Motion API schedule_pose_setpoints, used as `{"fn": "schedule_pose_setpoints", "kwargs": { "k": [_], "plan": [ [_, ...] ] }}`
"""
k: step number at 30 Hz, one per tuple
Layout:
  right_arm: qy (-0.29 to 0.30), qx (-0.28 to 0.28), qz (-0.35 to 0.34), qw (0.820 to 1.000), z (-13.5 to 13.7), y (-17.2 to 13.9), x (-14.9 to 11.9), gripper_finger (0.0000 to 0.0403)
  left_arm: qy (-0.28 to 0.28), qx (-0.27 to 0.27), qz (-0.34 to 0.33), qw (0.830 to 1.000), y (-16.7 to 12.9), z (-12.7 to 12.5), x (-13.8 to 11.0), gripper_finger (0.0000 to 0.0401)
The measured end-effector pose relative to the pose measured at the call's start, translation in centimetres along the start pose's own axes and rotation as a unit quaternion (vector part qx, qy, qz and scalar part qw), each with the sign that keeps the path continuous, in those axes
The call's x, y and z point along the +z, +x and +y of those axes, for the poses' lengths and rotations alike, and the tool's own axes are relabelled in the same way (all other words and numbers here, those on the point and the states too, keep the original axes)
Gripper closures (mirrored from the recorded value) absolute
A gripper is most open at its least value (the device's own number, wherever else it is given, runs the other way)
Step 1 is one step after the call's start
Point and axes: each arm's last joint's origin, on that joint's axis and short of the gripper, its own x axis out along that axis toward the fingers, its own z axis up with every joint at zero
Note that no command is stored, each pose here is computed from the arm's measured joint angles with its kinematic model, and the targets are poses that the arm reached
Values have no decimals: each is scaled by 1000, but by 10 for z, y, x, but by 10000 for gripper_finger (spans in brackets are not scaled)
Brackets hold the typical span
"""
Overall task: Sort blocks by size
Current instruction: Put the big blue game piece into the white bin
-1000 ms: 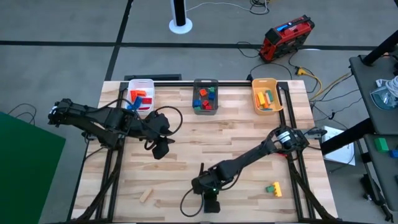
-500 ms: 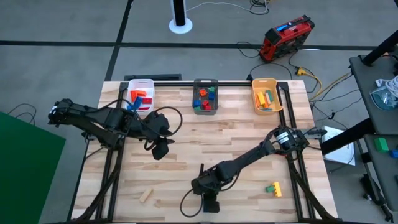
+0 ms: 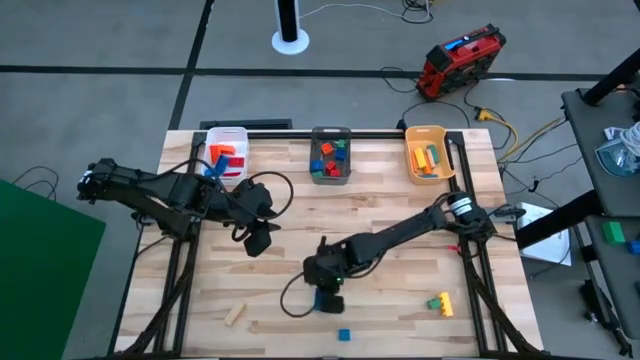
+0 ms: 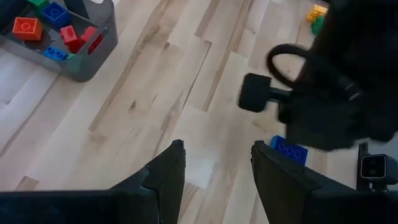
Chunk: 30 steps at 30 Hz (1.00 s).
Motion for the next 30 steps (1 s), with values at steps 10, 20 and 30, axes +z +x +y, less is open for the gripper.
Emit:
{"fn": "schedule_pose_setpoints", "kwargs": {
  "k": [10,20,30],
  "plan": [
    [-288,-9,-25,957,14,-15,6,322,0,0,0,1000,0,0,0,240],
    [-86,-94,76,989,4,-32,-15,262,-16,-27,64,997,6,-20,-35,240],
    [62,-215,89,971,7,-105,-36,335,-212,-80,81,971,42,-70,-74,241]
  ]
}}
